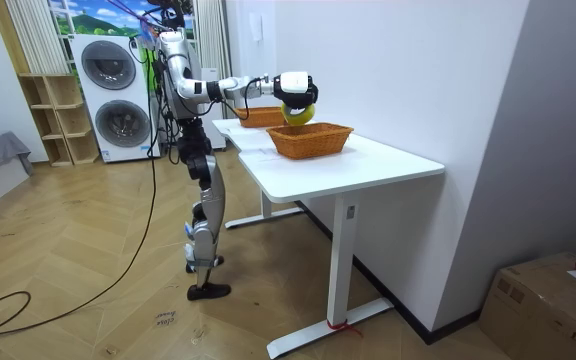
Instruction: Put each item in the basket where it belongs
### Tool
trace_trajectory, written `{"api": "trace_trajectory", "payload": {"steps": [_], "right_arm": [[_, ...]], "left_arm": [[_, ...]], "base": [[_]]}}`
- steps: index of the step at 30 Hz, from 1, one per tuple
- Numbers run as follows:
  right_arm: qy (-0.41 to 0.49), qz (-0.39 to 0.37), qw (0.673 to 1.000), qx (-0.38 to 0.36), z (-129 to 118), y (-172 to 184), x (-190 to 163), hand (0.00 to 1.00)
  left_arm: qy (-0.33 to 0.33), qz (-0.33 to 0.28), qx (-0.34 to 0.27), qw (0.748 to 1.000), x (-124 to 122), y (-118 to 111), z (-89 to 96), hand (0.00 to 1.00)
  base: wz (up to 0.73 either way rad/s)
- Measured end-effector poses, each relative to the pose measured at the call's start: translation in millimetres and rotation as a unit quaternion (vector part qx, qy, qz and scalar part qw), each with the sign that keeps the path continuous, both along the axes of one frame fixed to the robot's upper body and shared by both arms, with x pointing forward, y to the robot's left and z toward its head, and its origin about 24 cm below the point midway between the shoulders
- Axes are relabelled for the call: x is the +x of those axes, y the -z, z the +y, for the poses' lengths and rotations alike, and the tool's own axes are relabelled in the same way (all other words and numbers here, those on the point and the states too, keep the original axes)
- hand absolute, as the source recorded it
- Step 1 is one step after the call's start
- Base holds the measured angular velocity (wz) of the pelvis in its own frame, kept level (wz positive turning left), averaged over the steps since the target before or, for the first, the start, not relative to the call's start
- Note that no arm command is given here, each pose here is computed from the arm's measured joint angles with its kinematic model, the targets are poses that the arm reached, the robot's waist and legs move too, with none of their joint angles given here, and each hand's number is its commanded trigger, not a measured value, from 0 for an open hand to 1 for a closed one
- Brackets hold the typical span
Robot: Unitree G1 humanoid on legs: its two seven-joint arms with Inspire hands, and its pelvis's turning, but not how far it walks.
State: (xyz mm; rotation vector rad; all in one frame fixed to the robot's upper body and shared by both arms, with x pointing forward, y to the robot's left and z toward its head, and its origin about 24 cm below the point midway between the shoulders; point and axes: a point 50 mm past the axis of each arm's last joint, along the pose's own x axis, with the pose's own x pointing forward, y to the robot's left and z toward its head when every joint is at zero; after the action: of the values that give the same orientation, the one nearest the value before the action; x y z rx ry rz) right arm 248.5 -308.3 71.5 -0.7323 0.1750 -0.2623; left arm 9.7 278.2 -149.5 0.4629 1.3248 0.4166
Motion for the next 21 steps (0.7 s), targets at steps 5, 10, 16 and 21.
{"api": "trace_trajectory", "payload": {"steps": [5,10,16,21], "right_arm": [[-0.006,0.009,1.0,-0.003,0.4,1.3,-0.5,1.0],[-0.015,0.02,1.0,-0.01,1.7,2.4,-0.2,1.0],[-0.024,0.034,0.999,-0.021,2.4,3.6,-0.2,0.0],[-0.021,0.053,0.998,-0.021,-0.5,10.7,-1.6,0.0]], "left_arm": [[0.002,-0.002,-0.005,1.0,1.8,0.2,-0.5,0.0],[0.003,-0.006,-0.004,1.0,4.4,-0.1,-0.4,0.0],[0.003,-0.008,0.002,1.0,5.0,-0.6,0.1,0.0],[0.004,-0.012,0.008,1.0,5.7,-1.2,0.8,0.0]], "base": [[0.0],[0.0],[0.0],[0.0]]}}
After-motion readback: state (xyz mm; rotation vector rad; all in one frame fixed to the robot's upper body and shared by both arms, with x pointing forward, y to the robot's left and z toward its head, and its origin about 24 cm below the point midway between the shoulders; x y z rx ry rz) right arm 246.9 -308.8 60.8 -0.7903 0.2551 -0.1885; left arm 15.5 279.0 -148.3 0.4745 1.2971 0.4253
